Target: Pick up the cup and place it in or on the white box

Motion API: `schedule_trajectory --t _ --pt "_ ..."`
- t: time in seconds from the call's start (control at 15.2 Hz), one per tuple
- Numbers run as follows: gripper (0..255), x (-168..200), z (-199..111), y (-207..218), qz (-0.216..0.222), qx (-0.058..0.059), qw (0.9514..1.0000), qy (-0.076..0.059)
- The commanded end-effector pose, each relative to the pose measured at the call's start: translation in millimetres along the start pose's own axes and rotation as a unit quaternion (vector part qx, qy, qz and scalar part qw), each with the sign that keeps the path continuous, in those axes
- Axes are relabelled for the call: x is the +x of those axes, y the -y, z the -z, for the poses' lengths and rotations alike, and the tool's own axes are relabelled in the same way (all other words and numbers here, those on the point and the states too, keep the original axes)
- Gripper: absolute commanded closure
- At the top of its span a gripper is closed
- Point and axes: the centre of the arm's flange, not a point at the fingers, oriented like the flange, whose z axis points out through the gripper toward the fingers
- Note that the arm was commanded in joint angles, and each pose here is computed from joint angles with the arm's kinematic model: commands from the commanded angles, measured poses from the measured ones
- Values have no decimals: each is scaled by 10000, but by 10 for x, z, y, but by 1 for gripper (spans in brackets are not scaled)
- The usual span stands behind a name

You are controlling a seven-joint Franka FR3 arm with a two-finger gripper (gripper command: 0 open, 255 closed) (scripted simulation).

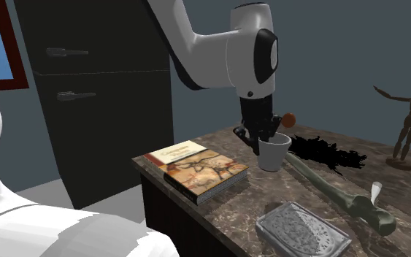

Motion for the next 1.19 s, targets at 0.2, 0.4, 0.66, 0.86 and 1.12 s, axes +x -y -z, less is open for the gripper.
schedule_trajectory --t 0.2,0.4,0.66,0.86,1.12 --pt "255 40 247 -68 0 1 10000 1" --pt "255 59 400 -106 0 1 10000 1" --pt "255 85 603 -157 0 1 10000 1" --pt "255 104 755 -196 0 1 10000 1" --pt "255 130 959 -247 0 1 10000 1"
